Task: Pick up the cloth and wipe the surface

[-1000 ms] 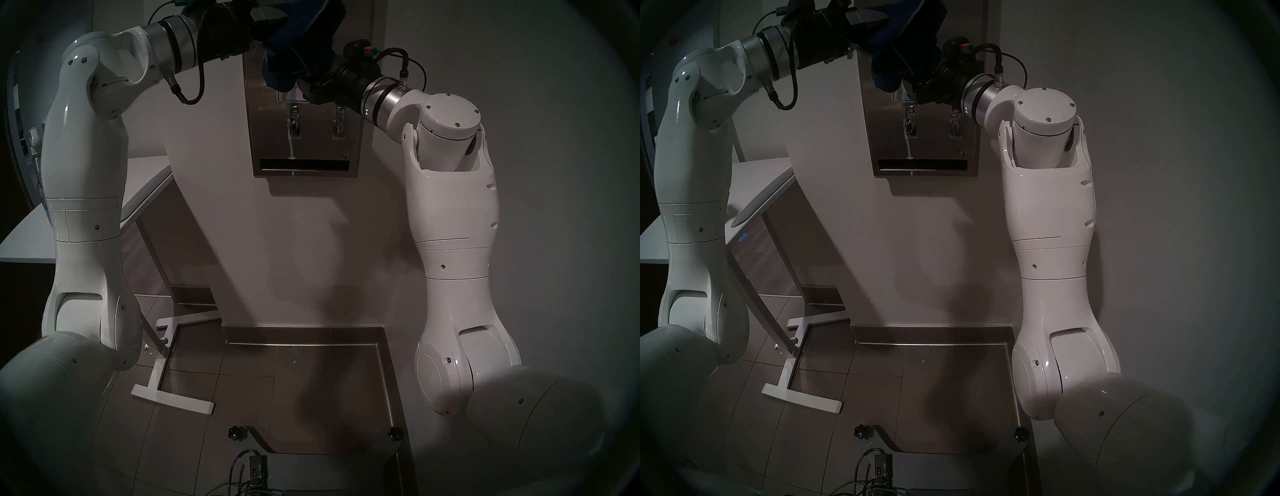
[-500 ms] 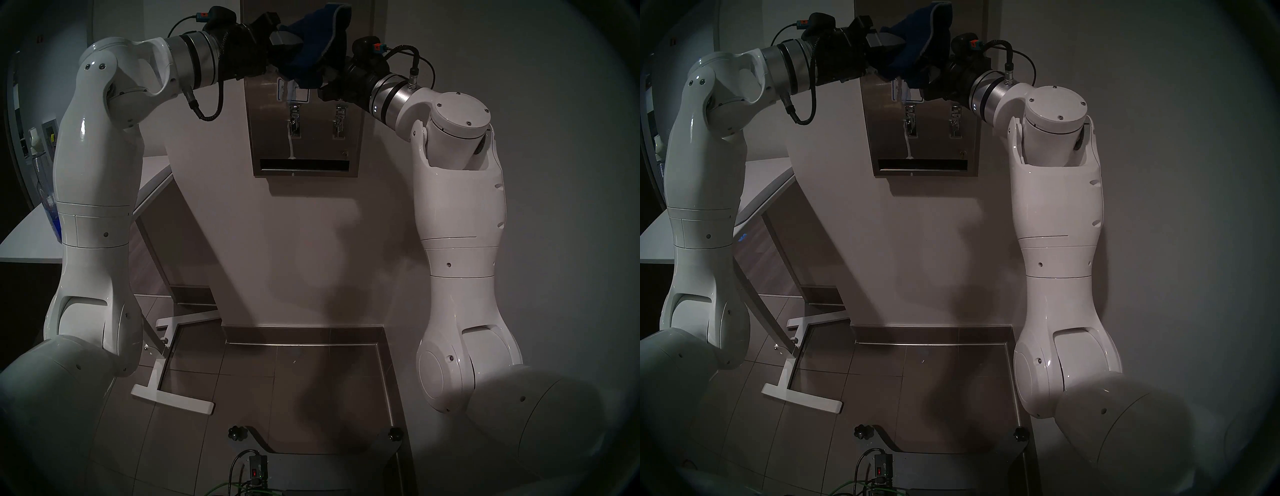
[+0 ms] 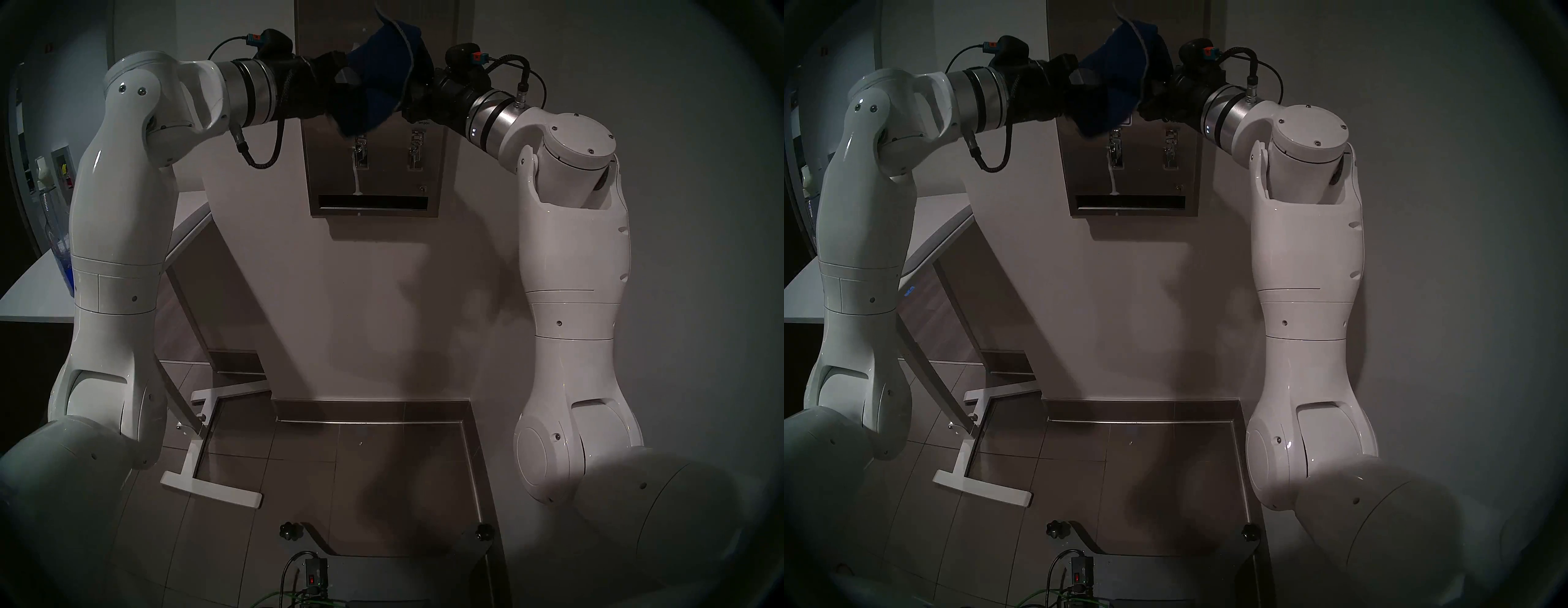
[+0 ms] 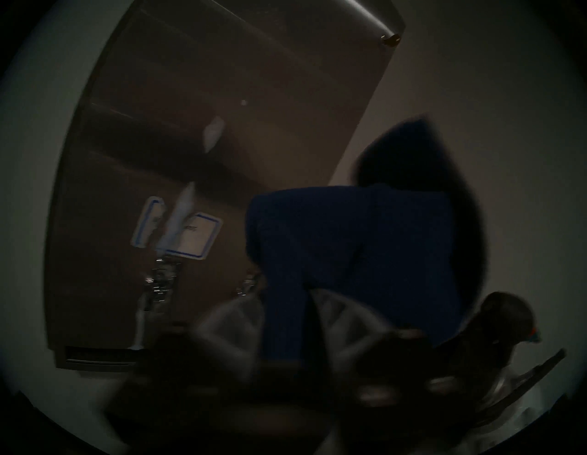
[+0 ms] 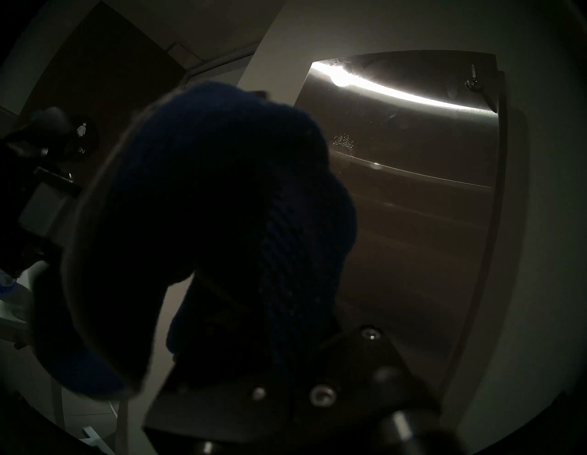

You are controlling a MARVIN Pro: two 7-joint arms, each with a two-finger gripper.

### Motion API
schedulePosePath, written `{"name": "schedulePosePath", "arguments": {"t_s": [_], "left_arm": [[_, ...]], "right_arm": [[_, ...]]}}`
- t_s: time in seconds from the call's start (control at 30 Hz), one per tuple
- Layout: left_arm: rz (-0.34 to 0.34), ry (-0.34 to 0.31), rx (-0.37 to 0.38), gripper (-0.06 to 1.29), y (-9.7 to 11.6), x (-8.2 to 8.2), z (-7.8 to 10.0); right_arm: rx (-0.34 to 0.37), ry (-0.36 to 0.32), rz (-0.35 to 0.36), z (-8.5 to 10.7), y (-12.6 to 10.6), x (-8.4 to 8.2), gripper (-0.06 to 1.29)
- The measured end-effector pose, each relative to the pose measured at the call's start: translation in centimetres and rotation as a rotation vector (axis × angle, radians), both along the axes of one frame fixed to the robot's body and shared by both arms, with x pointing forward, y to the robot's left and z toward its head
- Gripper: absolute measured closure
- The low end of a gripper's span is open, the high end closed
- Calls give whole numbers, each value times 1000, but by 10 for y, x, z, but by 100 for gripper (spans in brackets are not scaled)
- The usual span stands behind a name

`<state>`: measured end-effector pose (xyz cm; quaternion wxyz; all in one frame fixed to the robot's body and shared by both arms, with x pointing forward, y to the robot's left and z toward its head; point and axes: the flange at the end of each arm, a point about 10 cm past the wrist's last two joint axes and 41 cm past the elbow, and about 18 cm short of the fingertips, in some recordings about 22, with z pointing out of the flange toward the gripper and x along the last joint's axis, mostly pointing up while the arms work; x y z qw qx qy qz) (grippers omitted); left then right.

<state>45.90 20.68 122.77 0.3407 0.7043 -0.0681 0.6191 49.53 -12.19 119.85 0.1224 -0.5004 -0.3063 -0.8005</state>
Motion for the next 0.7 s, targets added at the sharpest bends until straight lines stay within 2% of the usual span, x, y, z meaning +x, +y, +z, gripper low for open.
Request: {"name": "schedulePosePath", "arguments": {"t_s": [0.03, 0.07, 0.1, 0.17, 0.2, 0.43, 0.7], "left_arm": [[10, 1, 6, 121, 1, 0, -1], [30, 2, 14, 106, 4, -1, -3], [44, 3, 20, 84, 6, -1, -5], [72, 4, 27, 10, 10, -3, -7], [88, 5, 31, -1, 13, -4, -8], [183, 10, 45, 0, 30, -10, -13], [289, 16, 54, 0, 50, -18, -18]], "right_arm": [[-1, -1, -4, 0, -1, 0, 125], [-4, -1, -11, 0, -2, -1, 126], [-7, -2, -17, 0, -3, -1, 126], [-14, -4, -30, 0, -5, -2, 126], [-19, -6, -39, 0, -6, -2, 126], [-58, -40, -111, -1, -7, -1, 126], [-88, -82, -228, -4, -7, 15, 126]]}}
